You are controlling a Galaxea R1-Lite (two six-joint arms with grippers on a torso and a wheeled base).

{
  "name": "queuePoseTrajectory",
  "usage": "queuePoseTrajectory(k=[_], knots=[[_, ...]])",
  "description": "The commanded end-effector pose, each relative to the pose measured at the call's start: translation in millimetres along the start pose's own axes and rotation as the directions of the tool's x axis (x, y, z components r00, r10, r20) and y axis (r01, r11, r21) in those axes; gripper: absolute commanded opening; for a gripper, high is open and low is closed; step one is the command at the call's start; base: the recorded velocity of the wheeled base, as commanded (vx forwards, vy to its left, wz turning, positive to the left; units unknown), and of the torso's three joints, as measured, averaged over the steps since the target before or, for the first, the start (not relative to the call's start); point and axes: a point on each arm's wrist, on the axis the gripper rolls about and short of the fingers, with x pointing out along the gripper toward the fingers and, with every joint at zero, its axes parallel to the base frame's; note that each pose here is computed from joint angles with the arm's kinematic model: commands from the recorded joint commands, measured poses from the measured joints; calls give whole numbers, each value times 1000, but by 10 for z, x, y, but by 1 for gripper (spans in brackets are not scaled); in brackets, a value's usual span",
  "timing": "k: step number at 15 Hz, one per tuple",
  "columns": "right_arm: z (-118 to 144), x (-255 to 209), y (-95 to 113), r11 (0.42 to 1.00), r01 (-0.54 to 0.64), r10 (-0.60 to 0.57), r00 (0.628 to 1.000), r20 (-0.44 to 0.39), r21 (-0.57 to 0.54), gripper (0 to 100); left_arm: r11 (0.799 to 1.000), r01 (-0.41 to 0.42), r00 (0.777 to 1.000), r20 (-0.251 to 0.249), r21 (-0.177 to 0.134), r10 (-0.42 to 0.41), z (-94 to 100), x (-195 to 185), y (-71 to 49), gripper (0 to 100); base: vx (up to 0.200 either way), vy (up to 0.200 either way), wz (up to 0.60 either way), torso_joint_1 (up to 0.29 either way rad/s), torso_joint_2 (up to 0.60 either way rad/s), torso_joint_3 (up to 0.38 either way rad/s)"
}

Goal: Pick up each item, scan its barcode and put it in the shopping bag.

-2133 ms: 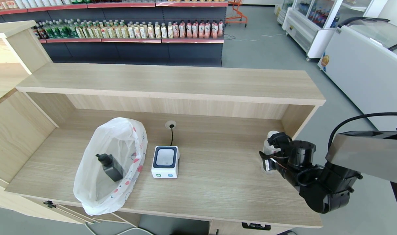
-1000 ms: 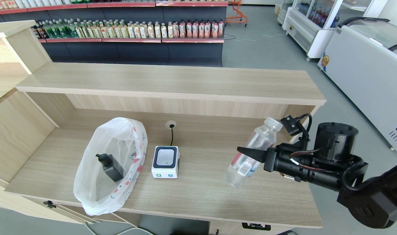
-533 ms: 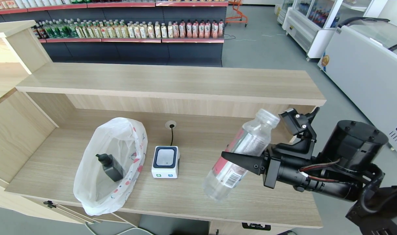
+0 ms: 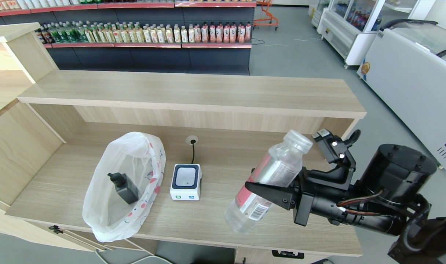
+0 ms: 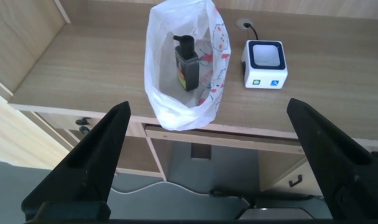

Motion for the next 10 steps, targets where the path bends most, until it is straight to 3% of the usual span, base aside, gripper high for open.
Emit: queuePoseTrajectory(k=[1, 10], knots=[[-38, 21, -8, 1000, -1, 1, 1000, -15, -12, 0, 1000, 0, 1000, 0, 0, 0, 0, 0, 0, 100, 0, 0, 0, 0, 0, 0], [-45, -13, 48, 997, 9, -5, 999, -50, 79, 0, 1000, 0, 1000, 0, 0, 0, 0, 0, 0, 100, 0, 0, 0, 0, 0, 0]])
